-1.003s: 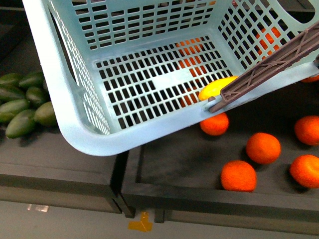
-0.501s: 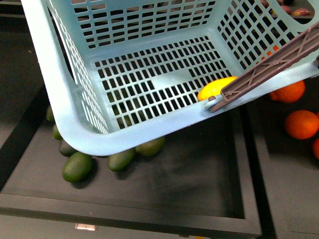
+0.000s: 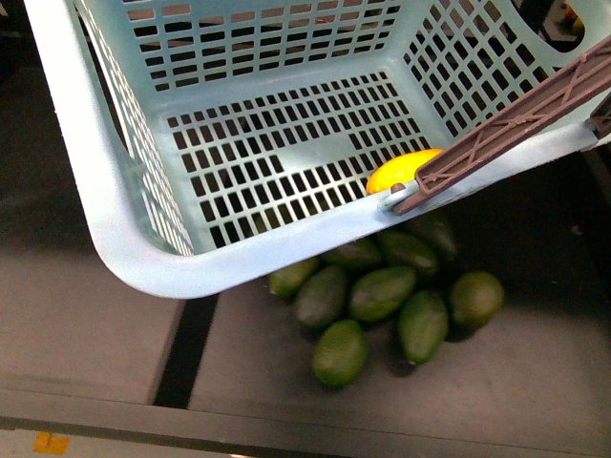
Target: Pick mango and avocado into basket
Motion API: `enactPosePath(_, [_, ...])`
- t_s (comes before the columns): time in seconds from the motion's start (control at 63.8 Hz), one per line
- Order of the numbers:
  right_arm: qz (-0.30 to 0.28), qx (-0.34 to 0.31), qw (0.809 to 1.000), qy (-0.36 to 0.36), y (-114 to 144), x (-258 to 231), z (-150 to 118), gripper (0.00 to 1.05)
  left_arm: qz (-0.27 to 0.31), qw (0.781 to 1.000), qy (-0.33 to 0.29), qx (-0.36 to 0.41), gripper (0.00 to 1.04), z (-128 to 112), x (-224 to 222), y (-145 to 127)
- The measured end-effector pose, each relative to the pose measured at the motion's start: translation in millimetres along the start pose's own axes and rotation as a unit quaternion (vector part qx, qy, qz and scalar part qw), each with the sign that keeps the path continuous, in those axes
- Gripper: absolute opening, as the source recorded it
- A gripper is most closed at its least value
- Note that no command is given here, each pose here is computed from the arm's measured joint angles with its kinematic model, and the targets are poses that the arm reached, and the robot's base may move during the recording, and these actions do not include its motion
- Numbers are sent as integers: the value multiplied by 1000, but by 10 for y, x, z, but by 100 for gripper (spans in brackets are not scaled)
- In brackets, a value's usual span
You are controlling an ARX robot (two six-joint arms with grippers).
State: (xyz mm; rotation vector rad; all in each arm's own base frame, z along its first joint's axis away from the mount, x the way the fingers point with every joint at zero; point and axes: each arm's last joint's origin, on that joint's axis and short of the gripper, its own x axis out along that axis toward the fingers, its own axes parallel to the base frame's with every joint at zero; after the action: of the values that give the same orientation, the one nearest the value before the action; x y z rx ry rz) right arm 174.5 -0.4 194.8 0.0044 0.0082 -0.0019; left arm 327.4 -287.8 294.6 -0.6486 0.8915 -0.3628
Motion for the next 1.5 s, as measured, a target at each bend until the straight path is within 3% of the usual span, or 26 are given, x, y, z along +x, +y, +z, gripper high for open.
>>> enactPosePath(0.376, [3, 0, 1000, 0, 7, 0, -1, 96, 14, 1000, -19, 2, 28, 77, -3, 56])
enactPosePath(0.439, [-44, 31, 996, 66, -1, 61, 1, 96, 9, 1000, -13, 1, 28, 61, -2, 44])
enactPosePath(0.486, [-114, 82, 972, 186, -78, 181, 72, 96, 5, 1000, -8, -2, 28, 40, -1, 29])
enactPosePath(0.595, [-168, 166, 921, 311, -294, 290, -27, 96, 0, 1000, 0, 0, 28, 4, 0, 3])
enactPosePath(0.689, [-187, 238, 891, 337, -520, 424, -149, 96, -2, 1000, 3, 0, 28, -1, 0, 0])
enactPosePath(0.799, [-207, 281, 871, 346, -808, 606, -351, 96, -4, 1000, 5, 1, 28, -10, 0, -8])
enactPosePath(0.956, [-268, 312, 822, 393, -1361, 858, -1029, 96, 0, 1000, 0, 0, 28, -5, 0, -4])
enactPosePath(1.113, [-267, 320, 801, 430, -1477, 918, -1386, 96, 3, 1000, -5, 1, 28, 2, 0, 1])
enactPosePath(1.504, [-244, 317, 792, 461, -1484, 1185, -1767, 96, -2, 1000, 2, 1, 28, -2, 0, -2])
